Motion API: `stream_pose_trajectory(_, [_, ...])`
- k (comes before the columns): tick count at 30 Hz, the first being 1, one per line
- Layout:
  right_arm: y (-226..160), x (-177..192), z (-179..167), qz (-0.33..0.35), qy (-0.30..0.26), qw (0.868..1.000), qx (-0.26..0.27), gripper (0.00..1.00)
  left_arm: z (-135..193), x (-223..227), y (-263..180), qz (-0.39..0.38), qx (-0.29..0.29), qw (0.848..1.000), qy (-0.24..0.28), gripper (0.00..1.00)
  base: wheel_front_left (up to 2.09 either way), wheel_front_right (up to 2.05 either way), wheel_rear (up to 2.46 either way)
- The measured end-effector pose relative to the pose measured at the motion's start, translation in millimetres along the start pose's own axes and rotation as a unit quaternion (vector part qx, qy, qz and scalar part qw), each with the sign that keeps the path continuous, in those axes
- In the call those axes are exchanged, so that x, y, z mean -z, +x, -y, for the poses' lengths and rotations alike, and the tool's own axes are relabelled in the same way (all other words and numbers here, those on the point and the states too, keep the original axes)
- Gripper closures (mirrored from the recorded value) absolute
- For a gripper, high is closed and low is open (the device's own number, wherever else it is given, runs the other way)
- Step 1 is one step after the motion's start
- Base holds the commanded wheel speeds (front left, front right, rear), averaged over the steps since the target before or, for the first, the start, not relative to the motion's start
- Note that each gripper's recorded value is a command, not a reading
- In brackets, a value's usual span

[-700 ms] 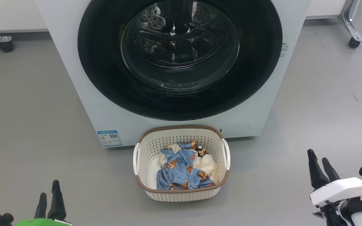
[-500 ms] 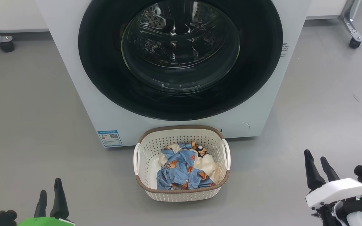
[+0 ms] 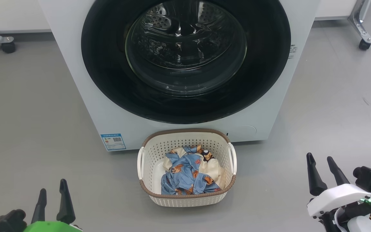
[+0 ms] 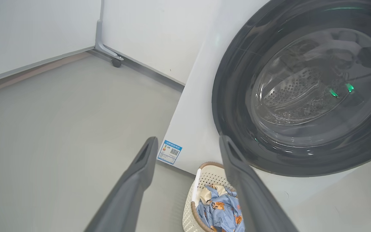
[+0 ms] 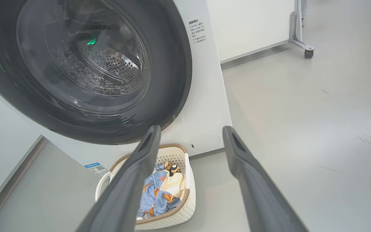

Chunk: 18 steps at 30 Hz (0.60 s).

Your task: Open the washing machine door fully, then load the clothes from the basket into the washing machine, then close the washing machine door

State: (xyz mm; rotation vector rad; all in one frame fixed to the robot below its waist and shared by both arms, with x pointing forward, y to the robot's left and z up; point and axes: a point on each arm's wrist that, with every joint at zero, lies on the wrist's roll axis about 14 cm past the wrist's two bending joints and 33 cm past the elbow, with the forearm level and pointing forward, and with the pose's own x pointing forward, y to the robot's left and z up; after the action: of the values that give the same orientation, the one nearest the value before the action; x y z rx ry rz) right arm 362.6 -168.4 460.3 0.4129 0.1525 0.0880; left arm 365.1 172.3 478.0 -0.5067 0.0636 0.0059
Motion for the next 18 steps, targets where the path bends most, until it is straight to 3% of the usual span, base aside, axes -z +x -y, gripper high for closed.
stream_pose_trajectory(18, [-1, -4, -11, 0.019, -0.134, 0.99, -0.028, 0.0, 14, -11, 1, 0.03, 0.032, 0.99, 0.137, 0.0, 0.0, 0.0, 0.0])
